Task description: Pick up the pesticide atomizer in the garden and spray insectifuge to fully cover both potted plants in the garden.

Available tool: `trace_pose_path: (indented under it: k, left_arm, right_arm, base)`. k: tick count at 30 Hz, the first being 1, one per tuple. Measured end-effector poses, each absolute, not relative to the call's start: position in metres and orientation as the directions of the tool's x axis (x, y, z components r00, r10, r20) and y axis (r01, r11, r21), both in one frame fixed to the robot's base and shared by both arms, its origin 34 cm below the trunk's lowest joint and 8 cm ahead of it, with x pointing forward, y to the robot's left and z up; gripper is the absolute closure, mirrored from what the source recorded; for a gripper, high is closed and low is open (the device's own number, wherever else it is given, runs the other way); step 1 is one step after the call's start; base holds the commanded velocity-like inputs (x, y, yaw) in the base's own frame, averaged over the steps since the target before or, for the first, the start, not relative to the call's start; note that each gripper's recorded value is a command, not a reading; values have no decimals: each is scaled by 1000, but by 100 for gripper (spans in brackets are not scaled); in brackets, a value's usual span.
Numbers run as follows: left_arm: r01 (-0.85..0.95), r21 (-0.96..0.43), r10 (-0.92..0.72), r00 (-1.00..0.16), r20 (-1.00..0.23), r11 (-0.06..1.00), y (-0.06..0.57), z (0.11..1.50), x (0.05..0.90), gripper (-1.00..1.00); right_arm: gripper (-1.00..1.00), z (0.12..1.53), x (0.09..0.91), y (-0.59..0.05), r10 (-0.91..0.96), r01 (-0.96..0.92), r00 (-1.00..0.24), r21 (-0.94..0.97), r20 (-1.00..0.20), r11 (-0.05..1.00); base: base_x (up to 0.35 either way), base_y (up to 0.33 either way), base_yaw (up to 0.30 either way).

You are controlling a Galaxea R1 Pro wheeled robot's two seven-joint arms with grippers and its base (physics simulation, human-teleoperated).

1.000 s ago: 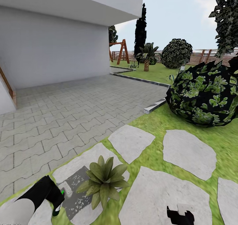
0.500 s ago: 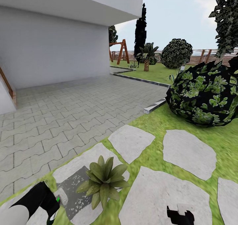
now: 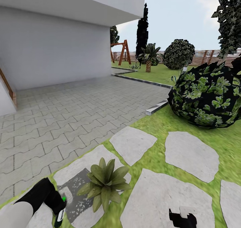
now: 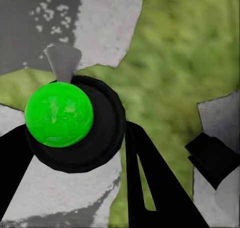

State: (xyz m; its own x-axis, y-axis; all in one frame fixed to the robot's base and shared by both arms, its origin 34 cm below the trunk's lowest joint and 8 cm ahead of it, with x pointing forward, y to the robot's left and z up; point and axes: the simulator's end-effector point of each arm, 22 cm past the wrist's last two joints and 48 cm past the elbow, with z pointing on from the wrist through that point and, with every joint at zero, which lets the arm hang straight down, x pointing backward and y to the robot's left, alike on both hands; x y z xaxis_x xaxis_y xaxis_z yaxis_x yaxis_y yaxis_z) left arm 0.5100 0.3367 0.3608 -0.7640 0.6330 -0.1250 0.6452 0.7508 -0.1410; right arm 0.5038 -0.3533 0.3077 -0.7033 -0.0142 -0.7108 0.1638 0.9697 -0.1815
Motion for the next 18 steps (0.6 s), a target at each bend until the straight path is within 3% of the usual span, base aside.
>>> trace_pose_path:
  k: [18]
  left_arm:
    - [638, -56, 626, -767, -139, 768, 351, 385, 547, 100]
  right_arm:
    - [-100, 306, 503, -354, -14, 165, -706, -183, -708, 969]
  base:
    - [0, 0, 0]
